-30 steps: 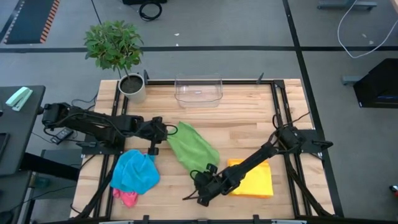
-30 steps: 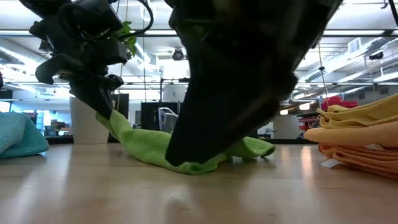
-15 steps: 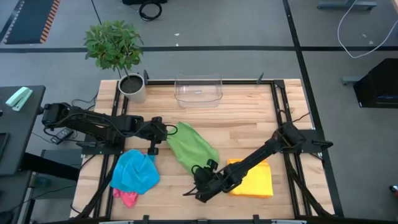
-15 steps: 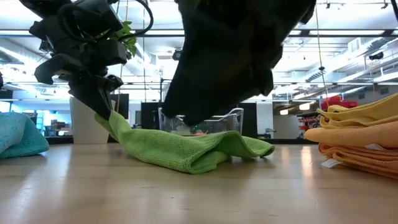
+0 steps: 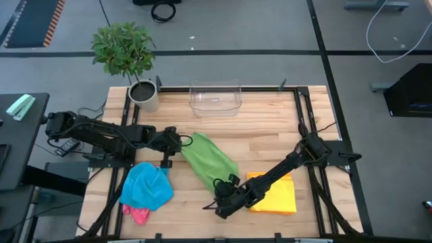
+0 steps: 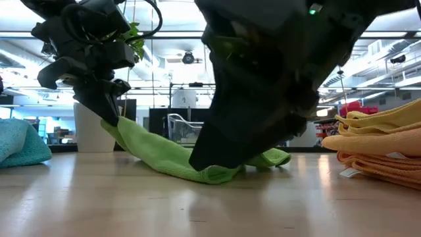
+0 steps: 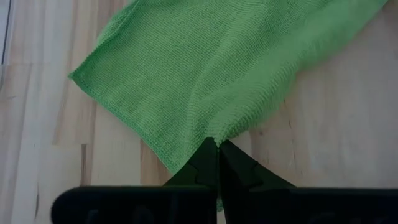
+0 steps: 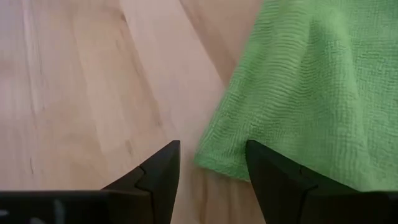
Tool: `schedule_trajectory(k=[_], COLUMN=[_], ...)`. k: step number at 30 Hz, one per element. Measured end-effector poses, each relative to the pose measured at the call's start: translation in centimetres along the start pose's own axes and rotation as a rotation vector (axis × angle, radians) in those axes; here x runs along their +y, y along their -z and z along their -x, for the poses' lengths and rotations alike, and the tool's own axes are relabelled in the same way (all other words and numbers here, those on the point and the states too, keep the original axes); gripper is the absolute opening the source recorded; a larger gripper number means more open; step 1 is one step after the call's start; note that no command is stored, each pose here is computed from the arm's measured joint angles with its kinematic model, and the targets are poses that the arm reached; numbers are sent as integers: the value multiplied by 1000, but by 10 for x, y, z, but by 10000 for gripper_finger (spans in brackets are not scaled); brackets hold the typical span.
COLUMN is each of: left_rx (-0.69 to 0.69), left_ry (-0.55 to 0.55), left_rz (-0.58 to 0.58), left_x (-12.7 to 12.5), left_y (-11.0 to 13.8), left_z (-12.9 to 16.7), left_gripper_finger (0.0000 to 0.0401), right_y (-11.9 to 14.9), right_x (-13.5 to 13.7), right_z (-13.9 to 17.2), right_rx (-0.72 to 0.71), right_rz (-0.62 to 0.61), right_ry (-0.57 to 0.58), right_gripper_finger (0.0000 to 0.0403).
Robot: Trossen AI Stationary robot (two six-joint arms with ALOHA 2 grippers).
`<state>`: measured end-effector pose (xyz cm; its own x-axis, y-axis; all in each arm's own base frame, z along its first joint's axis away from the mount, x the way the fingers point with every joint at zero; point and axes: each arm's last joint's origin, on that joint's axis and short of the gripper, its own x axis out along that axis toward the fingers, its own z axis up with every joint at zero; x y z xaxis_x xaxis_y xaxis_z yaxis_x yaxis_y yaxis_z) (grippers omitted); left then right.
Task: Fold microfiber towels
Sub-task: Fold the green towel on the table
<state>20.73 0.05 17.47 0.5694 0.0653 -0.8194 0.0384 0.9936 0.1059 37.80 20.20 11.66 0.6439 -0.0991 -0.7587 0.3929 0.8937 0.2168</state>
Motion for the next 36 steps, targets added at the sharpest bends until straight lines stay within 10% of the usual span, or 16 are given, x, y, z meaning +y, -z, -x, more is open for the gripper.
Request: schedule_trajectory(k=[9,19,36], left_rx=[-17,-94,-570], left_ry=[-2,-21,-24], left_rz=[55,391,411], left_x=[1,8,22], left_y=[-2,-9,-125], left_z=[0,3,186], left_gripper_finger=[9,9,7], right_y=[8,6,-131], right_x=[-10,-20,-115], right_z=[-4,4,210], right_rx=[5,41,-111], right_rz=[14,16,177], right_ry=[8,51,-47], right_gripper_finger=[166,11,4])
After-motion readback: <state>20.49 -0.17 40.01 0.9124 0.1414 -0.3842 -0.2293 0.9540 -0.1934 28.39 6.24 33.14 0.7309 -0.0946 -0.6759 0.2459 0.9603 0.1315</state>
